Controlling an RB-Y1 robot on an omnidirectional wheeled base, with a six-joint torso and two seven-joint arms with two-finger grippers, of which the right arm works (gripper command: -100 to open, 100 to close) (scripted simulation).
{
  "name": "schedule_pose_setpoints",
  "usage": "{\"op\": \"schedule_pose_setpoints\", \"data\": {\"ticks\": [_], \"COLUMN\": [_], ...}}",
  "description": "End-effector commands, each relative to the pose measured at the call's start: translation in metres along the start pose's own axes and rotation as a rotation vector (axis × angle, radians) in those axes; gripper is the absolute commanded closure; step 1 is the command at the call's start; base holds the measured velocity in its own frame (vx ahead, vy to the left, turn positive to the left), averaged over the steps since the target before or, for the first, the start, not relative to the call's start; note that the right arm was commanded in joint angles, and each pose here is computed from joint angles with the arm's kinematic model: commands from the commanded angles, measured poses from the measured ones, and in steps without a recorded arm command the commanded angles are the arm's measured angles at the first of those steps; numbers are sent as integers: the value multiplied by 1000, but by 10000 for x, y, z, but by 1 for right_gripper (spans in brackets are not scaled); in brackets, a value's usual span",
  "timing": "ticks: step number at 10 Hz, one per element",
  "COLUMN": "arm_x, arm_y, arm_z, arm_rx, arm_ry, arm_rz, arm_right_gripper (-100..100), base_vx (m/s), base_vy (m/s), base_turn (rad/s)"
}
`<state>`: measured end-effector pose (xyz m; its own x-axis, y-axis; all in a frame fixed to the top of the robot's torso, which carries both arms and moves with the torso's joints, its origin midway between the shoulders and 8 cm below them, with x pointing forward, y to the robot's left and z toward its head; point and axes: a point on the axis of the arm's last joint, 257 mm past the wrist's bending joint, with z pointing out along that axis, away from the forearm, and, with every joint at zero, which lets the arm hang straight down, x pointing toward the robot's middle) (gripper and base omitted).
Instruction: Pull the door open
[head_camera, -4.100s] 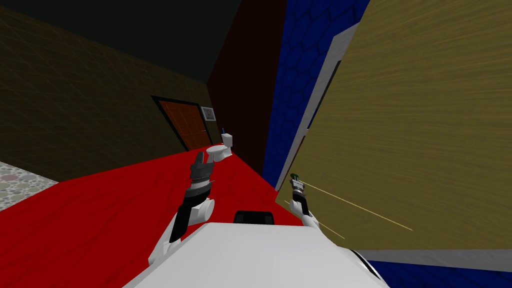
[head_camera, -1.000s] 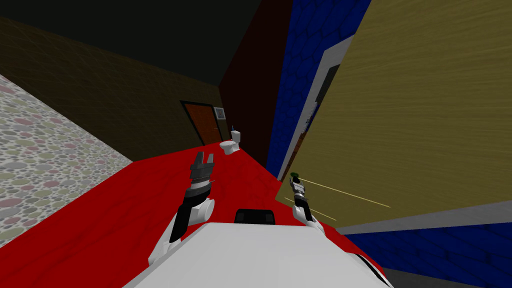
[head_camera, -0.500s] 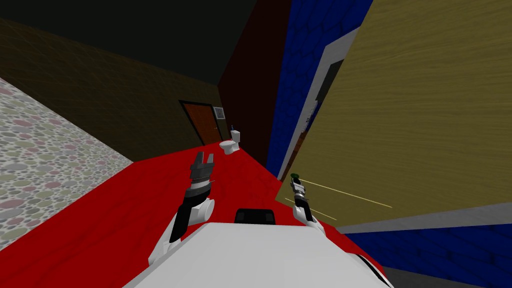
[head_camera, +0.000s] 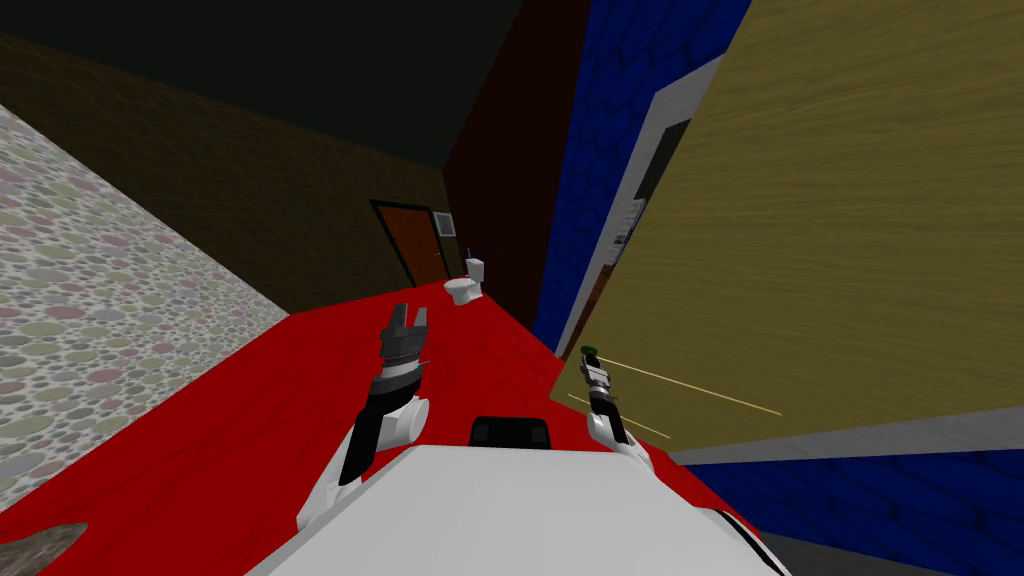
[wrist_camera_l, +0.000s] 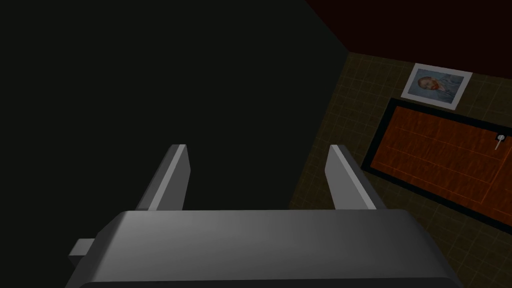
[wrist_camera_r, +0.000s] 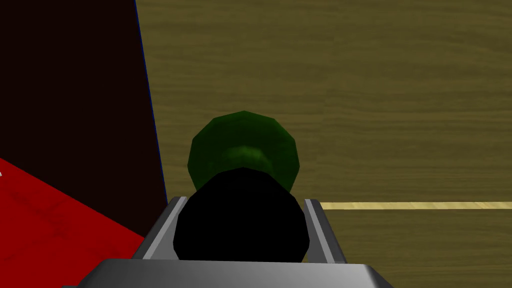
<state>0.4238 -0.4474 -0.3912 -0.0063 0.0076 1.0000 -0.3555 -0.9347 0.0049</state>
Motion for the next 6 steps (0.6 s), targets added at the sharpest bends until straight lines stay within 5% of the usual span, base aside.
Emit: {"op": "schedule_pose_setpoints", "data": {"ticks": [1,6], "arm_x": [-9,-1], "arm_y": [-37,-161], "arm_z": [-22,-58], "arm_rx": [27,118], "arm_ry": [-1,-4], "arm_rz": [2,4], "arm_right_gripper": [100,100], "base_vx": [-203,-216], "base_vy": [-24,-47], "base_turn": [111,122]}}
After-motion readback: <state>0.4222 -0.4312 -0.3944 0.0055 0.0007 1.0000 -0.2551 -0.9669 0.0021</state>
